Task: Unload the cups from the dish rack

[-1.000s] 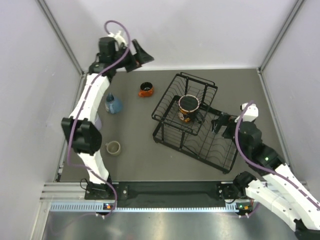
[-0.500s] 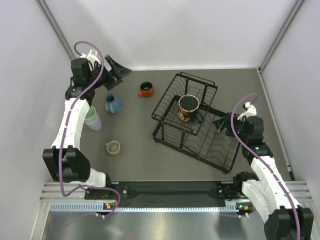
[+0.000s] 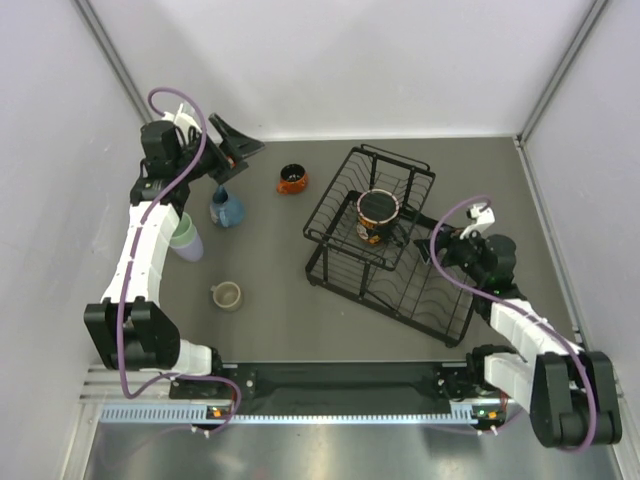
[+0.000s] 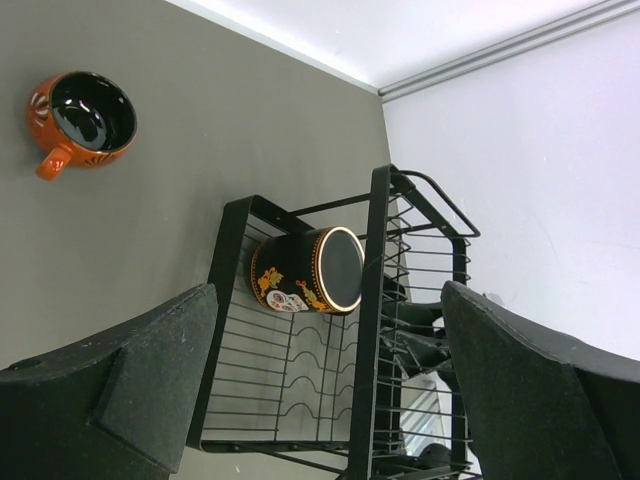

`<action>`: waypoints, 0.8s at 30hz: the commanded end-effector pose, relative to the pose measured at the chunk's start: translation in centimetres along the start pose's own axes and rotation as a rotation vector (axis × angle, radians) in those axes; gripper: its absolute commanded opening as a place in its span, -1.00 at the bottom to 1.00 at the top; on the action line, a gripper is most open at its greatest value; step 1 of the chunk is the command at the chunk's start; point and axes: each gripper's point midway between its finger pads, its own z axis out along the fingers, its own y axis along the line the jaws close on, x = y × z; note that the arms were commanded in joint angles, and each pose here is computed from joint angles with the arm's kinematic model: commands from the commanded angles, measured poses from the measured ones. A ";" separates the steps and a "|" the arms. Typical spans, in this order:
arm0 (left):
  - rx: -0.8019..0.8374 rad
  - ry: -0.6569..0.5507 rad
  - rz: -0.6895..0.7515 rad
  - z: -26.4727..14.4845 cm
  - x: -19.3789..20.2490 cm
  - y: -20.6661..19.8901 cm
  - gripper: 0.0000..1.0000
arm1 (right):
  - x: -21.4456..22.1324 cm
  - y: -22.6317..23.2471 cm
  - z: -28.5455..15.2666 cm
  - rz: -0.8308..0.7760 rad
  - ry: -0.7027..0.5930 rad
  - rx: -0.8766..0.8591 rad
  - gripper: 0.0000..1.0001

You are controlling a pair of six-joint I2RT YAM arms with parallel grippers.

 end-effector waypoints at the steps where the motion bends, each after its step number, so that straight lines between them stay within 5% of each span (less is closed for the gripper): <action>1: 0.070 -0.034 0.055 -1.2 -0.6 -2.4 0.98 | -2.9 1.9 1.0 -0.150 -0.103 -0.136 0.54; 11: 0.089 -0.032 0.049 -1.2 -0.6 -2.9 0.97 | -1.9 2.9 2.8 -0.112 -0.008 -0.251 0.40; 24: 0.112 -0.045 0.032 -1.5 -1.5 -3.4 0.98 | -1.9 3.1 4.8 0.010 -0.037 -0.288 0.33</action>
